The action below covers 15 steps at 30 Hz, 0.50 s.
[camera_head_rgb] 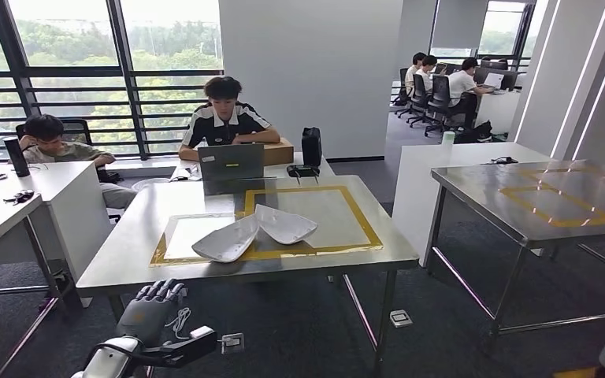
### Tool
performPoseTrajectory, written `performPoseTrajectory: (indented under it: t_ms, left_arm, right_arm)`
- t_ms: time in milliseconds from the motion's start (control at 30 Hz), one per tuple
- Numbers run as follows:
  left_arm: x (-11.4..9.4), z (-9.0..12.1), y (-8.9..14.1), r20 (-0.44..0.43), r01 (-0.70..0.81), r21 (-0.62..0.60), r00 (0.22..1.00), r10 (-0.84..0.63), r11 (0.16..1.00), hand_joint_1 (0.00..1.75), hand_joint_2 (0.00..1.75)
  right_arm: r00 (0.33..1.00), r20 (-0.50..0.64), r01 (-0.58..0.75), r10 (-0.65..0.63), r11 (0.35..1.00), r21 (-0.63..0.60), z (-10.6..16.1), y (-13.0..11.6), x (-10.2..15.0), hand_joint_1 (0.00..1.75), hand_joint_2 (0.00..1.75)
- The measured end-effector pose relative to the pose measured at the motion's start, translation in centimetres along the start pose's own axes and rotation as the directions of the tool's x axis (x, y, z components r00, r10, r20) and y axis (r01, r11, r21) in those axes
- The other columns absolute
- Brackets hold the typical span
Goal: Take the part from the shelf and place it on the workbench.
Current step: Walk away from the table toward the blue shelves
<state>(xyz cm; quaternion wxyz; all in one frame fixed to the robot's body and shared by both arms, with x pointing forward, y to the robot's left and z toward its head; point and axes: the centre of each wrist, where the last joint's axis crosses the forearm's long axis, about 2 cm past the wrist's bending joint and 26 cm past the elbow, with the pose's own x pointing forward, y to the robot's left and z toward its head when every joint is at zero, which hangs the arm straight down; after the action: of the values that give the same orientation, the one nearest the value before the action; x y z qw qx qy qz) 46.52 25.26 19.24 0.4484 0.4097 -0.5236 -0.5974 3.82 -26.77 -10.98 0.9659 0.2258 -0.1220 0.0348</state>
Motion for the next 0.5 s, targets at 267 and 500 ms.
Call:
performPoseTrajectory:
  t_ms: [267,500]
  left_arm:
    - [0.23,-0.09,0.11,0.005,-0.002,-0.008,1.0,0.002,1.0,0.0,1.75]
    - [0.59,-0.11,0.03,0.009,-0.006,-0.007,1.0,0.006,1.0,0.0,1.75]
  right_arm:
    - [1.0,0.001,0.007,-0.007,1.0,-0.003,-0.04,0.06,0.04,0.0,0.0]
    - [1.0,0.0,0.011,-0.011,1.0,-0.004,-0.02,0.04,-0.01,0.0,0.0]
